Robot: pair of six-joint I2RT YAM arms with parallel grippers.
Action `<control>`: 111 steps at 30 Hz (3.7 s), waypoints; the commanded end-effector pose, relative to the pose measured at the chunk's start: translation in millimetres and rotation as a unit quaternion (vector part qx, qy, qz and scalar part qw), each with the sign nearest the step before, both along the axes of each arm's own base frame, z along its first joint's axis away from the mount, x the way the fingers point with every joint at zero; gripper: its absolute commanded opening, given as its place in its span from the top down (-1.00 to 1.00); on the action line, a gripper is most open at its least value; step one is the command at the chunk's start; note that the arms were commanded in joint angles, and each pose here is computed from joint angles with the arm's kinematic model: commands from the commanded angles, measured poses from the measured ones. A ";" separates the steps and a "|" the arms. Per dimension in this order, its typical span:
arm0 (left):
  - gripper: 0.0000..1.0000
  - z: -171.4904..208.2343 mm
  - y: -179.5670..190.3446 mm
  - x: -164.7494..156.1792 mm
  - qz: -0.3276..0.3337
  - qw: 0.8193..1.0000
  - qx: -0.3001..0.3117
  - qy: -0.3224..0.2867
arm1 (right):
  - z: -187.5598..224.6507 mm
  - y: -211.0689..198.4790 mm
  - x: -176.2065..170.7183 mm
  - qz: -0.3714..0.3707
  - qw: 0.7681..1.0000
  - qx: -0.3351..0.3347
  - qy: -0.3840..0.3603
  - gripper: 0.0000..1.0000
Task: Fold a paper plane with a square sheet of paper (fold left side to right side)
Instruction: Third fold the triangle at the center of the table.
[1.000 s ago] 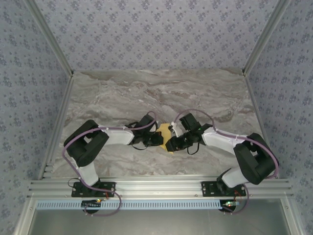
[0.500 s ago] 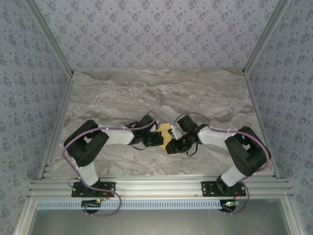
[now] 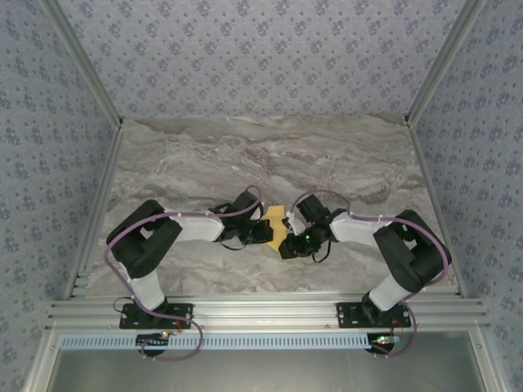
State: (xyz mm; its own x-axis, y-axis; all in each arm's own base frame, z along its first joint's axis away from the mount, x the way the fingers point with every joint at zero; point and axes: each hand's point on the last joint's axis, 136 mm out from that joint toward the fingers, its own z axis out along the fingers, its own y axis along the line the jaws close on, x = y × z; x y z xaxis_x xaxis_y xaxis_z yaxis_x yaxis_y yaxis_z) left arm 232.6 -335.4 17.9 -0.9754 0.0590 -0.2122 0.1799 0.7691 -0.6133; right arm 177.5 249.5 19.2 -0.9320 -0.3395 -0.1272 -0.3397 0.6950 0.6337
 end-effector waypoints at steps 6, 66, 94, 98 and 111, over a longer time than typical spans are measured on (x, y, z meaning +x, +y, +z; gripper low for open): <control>0.99 -42.6 35.1 -11.7 0.020 0.995 0.095 0.025 | -14.2 -29.8 -39.3 -0.012 0.997 -0.053 0.063 0.54; 1.00 5.1 -27.0 -37.8 -0.031 0.999 -0.035 -0.018 | -47.3 -52.8 -9.4 -0.075 0.979 -0.184 0.050 1.00; 1.00 -28.0 60.9 11.1 0.039 0.994 0.099 -0.032 | -50.5 -65.7 -19.3 -0.062 0.971 -0.225 0.053 1.00; 1.00 -22.0 72.8 26.3 0.052 0.992 0.103 -0.046 | -50.9 -66.1 -22.0 -0.060 0.971 -0.225 0.056 1.00; 0.94 15.6 94.1 44.1 0.073 0.991 0.085 -0.073 | -28.3 -38.7 -7.5 -0.054 0.988 -0.146 0.016 1.00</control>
